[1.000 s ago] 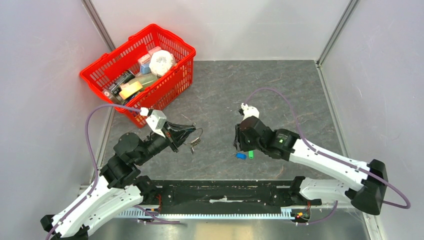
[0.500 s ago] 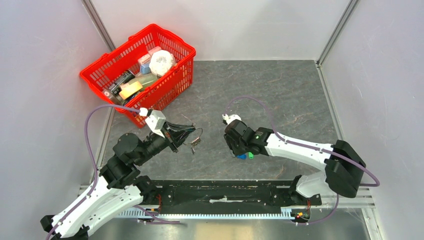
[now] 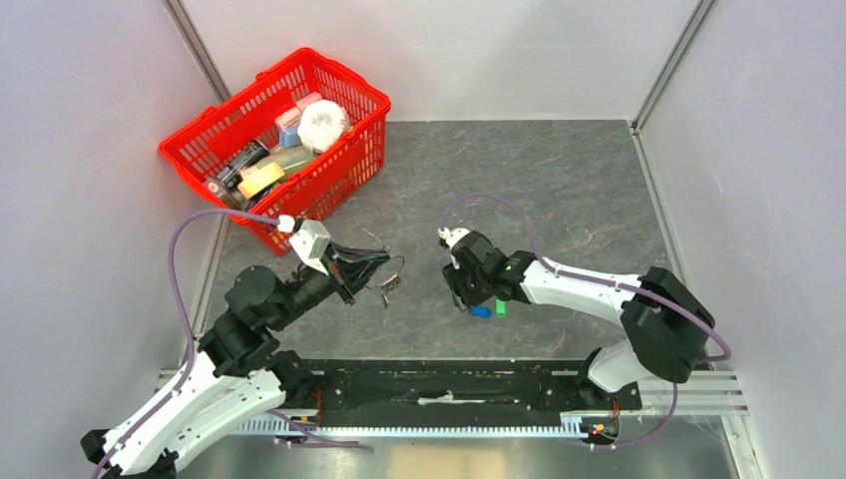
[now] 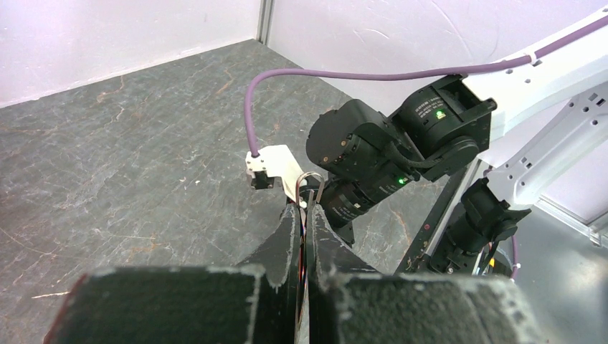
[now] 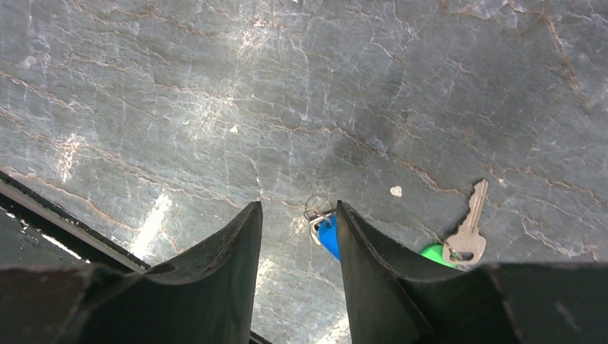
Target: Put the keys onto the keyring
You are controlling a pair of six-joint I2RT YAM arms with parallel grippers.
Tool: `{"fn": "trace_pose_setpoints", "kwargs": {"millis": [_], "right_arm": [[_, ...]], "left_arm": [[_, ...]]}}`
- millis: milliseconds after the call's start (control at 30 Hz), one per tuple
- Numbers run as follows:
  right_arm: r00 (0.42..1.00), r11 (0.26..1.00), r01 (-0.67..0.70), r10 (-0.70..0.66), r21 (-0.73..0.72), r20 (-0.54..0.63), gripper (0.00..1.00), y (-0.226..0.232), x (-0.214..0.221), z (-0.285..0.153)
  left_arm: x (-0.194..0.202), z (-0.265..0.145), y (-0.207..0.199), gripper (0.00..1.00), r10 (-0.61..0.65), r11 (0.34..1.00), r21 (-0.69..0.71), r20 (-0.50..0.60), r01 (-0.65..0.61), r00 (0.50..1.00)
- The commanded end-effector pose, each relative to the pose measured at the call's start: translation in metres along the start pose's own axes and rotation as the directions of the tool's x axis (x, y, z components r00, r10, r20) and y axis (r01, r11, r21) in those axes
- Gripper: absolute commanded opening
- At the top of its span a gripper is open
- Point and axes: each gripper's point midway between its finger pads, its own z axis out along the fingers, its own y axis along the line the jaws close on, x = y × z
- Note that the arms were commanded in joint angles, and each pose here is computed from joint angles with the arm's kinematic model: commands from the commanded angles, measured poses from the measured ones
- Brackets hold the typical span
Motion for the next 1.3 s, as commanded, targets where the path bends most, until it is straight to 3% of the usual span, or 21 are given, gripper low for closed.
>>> {"fn": "trace_pose_setpoints", "kwargs": {"millis": [0,733,900,1267], "right_arm": [[1.0,0.997,-0.004,0.005,-0.072,0.014,0.5,0.006,-0.004,0.009],[0.986,0.979,-0.164,0.158,-0.121,-0.057,0.46,-0.001,0.019,0.012],[0.984,0.977,-0.177,0.174,-0.118,-0.04,0.42,-0.002,0.018,0.006],[0.981,0.976,-0.191,0.192,-0.106,-0.004,0.44,-0.005,0.014,-0.011]], "left_arm": [[-0.019,-0.001,-0.002,0.02,0.012,1.0,0.001,0.053,-0.012,0.999],[-0.015,0.001,-0.004,0.02,0.003,1.0,0.011,0.04,-0.004,0.999],[-0.015,0.0,-0.004,0.02,0.002,1.0,0.012,0.042,-0.002,0.999],[-0.015,0.0,-0.004,0.02,0.0,1.0,0.012,0.044,-0.001,0.999]]}}
